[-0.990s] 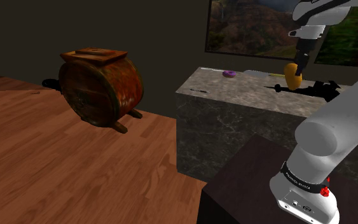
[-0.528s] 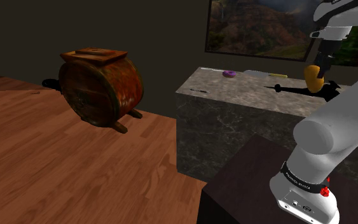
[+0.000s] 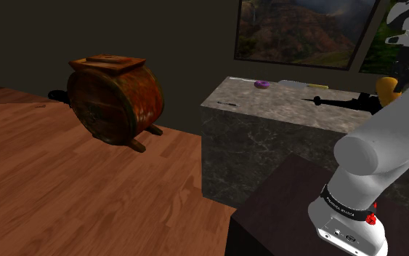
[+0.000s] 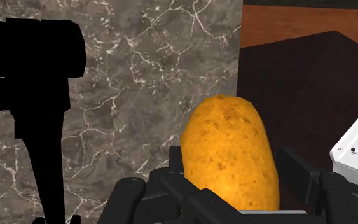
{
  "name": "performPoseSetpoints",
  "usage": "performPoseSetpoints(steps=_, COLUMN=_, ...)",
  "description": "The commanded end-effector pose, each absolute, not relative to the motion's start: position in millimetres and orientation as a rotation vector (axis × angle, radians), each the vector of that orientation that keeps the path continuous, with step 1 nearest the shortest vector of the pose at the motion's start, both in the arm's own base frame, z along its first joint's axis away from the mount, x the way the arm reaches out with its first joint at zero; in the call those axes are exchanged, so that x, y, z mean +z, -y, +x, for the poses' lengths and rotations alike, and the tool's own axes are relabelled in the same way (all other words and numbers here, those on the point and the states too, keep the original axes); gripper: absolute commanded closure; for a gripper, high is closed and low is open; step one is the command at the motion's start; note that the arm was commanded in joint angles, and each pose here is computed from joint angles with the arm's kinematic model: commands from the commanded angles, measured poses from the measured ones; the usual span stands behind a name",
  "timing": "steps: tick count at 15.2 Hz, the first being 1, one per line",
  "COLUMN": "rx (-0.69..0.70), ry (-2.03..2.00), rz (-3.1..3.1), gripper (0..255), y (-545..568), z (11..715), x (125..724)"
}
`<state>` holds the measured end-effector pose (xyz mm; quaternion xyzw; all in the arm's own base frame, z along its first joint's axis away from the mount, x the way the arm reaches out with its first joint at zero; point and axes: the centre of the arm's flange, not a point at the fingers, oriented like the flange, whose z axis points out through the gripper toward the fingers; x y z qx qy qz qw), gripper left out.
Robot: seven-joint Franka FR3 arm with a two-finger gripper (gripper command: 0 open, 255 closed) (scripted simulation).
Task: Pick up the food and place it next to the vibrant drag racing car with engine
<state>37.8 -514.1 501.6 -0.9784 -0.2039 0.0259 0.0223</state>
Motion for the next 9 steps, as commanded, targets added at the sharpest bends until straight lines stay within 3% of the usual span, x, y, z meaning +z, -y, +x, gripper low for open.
performPoseSetpoints(steps=1, rx=0.083, ry=0.637, rz=-3.032, gripper=255, y=528.9, z=14.9, x=500.5)
performPoseSetpoints(steps=9, rx=0.083, ry=0.637, rz=-3.032, gripper=255, y=536.9, z=-1.8, x=468.8)
